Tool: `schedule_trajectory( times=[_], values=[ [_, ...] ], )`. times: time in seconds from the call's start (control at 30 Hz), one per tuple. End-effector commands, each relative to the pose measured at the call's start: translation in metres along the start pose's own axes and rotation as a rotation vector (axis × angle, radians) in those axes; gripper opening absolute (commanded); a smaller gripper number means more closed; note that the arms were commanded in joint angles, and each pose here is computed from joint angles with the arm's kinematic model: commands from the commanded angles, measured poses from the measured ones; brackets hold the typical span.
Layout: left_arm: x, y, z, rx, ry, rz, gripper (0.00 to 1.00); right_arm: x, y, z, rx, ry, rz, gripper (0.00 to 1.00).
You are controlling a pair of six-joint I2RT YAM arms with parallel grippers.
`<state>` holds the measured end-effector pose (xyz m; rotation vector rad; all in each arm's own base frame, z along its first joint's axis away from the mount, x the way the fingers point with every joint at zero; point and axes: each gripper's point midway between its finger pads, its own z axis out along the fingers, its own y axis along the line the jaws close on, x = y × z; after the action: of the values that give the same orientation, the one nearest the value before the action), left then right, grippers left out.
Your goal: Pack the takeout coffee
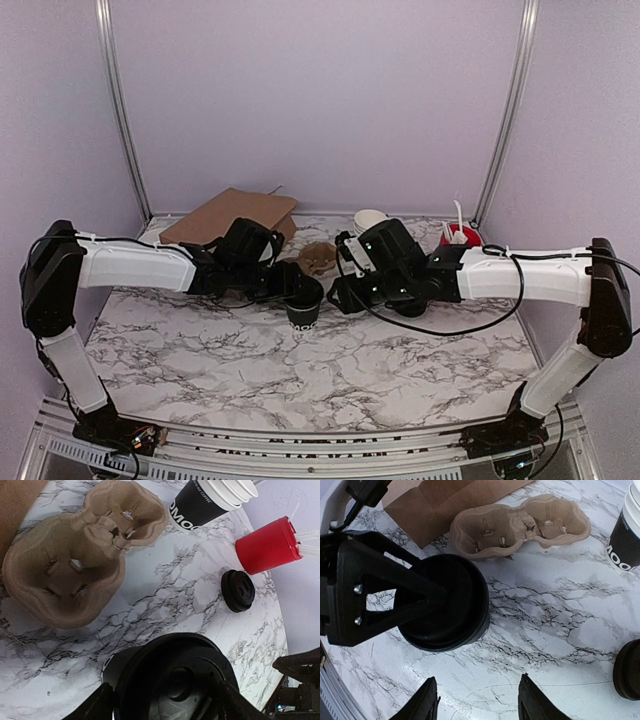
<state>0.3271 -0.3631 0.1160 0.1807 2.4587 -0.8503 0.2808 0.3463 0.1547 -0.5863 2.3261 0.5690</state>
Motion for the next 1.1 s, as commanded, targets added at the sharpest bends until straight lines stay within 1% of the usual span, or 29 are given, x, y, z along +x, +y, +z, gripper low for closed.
schedule_trajectory(
  times=[0.0,0.13,0.23,0.33,0.47,0.57,0.67,0.83,0.93,1.0,1.07],
  values=[
    [0.013,-0.023,-0.014,0.074,-0.043,-0.123,0.71,-0.011,0.002,-0.010,-0.010,-0.044,0.010,0.53],
    [0.030,-0.040,-0.023,0.096,-0.074,-0.180,0.71,-0.010,-0.001,-0.013,-0.002,-0.048,0.009,0.53],
    [0.049,-0.050,-0.022,0.111,-0.070,-0.231,0.70,-0.009,-0.004,-0.016,0.013,-0.052,0.013,0.52],
    [0.063,-0.052,-0.021,0.083,-0.085,-0.246,0.69,-0.005,-0.010,-0.019,0.032,-0.051,0.015,0.53],
    [0.062,-0.043,-0.026,0.045,-0.124,-0.240,0.68,-0.005,-0.013,-0.025,0.038,-0.055,0.020,0.53],
    [0.052,-0.045,-0.038,0.030,-0.155,-0.191,0.69,-0.006,-0.014,-0.031,0.043,-0.056,0.021,0.53],
    [0.048,-0.044,-0.044,-0.011,-0.150,-0.103,0.70,-0.002,-0.014,-0.036,0.034,-0.055,0.022,0.53],
    [0.055,-0.051,-0.029,-0.009,-0.046,0.045,0.70,0.016,-0.006,-0.038,0.012,-0.017,0.012,0.53],
    [0.062,-0.045,-0.020,-0.041,-0.008,0.084,0.67,0.028,-0.001,-0.038,0.011,-0.003,0.005,0.53],
    [0.067,-0.038,-0.015,-0.068,0.002,0.089,0.61,0.034,-0.003,-0.038,0.017,0.000,0.010,0.52],
    [0.070,-0.033,-0.011,-0.085,0.012,0.088,0.52,0.038,-0.005,-0.038,0.021,0.004,0.013,0.50]
  ],
)
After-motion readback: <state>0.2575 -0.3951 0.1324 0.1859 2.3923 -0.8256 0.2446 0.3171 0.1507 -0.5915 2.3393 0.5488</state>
